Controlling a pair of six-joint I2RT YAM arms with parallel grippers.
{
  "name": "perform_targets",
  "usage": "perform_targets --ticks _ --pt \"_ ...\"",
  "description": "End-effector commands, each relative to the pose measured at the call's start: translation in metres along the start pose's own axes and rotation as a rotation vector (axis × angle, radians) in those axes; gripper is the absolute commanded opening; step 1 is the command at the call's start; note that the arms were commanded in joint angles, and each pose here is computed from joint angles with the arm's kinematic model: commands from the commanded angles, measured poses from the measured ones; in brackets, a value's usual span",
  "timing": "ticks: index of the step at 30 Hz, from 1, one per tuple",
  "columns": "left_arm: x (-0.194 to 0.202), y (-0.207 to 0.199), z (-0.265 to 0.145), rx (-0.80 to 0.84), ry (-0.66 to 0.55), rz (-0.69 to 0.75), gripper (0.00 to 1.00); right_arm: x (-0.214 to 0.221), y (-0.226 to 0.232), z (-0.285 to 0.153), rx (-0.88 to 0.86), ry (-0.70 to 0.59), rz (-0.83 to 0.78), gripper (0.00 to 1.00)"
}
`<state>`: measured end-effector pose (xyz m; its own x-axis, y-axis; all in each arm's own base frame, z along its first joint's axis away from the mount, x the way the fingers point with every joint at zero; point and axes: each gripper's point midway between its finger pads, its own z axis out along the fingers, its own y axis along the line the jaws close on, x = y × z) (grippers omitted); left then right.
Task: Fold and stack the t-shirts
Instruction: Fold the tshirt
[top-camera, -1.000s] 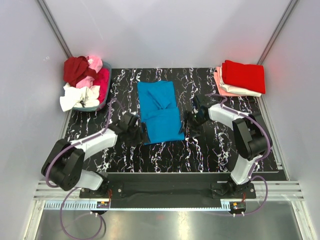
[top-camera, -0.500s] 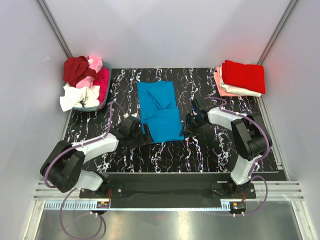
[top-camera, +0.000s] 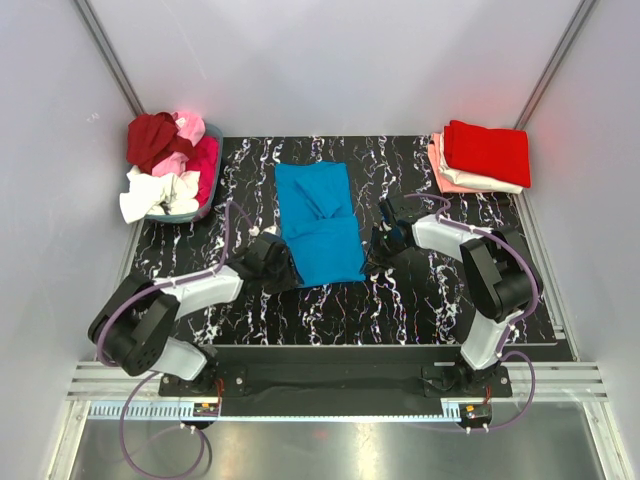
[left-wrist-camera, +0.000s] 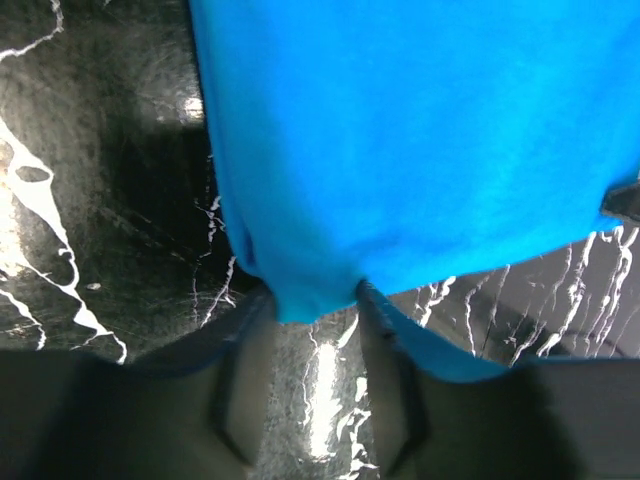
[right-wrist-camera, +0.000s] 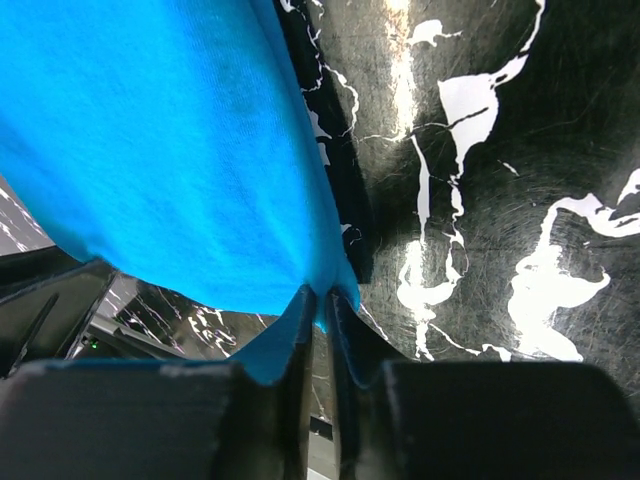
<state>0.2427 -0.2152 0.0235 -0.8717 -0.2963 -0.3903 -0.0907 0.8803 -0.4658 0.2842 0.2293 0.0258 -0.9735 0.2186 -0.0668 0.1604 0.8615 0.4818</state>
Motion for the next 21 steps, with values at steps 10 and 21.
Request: perform_targets --ticks 10,21 --pt "0.005 -0.003 -0.012 -0.072 -0.048 0.089 0.0 0.005 0.011 -0.019 -0.011 -0.019 -0.047 0.0" --pt "0.036 0.026 -0.051 -0.121 -0.048 0.083 0.0 0.094 -0.001 -0.036 0.035 0.003 -0.104 0.66"
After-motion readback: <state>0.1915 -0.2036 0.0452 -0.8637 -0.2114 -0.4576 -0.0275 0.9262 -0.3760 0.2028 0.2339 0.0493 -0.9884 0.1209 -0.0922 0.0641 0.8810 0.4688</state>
